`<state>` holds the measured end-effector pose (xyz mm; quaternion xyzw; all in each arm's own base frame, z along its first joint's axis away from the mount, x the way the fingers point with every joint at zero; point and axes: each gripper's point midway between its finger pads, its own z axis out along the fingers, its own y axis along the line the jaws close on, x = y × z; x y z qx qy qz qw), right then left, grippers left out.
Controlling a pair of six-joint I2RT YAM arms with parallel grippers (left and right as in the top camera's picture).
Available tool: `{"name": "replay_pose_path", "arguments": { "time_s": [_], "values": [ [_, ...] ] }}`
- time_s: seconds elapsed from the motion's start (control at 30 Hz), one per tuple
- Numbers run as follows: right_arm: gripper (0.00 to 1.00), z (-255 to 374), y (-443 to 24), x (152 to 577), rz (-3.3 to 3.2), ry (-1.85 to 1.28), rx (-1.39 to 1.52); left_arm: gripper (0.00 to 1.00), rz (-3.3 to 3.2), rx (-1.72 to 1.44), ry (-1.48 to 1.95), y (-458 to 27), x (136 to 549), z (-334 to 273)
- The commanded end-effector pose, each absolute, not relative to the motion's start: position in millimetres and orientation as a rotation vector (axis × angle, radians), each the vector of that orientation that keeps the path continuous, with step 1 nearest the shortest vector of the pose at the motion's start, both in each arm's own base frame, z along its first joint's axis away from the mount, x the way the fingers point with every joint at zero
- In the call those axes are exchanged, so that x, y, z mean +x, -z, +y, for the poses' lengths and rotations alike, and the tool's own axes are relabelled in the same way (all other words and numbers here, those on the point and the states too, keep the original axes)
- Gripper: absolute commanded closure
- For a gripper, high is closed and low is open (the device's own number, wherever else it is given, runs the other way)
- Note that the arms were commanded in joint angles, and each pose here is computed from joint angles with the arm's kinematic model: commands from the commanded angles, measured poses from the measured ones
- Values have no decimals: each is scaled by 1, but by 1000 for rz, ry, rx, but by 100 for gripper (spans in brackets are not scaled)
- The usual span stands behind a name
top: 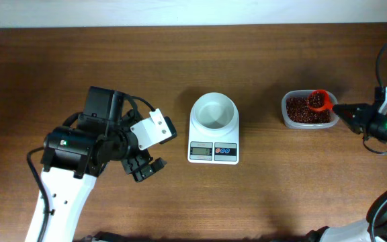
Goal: Scoop and weigh 50g on scale
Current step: 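Lift the filled scoop and carry it over the scale bowl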
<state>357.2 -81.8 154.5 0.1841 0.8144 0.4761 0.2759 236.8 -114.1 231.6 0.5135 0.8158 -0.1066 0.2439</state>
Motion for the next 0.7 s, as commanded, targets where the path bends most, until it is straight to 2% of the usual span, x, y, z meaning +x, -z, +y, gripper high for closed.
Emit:
{"name": "replay_pose_path", "arguments": {
  "time_s": [0.0,0.67],
  "values": [
    [96,-62,-162,362,2157,-1369,432,1,2204,1418,304,-234,238,-116],
    [96,77,-167,378,2300,-1571,96,1,2204,1418,304,-234,238,-116]
  ]
}}
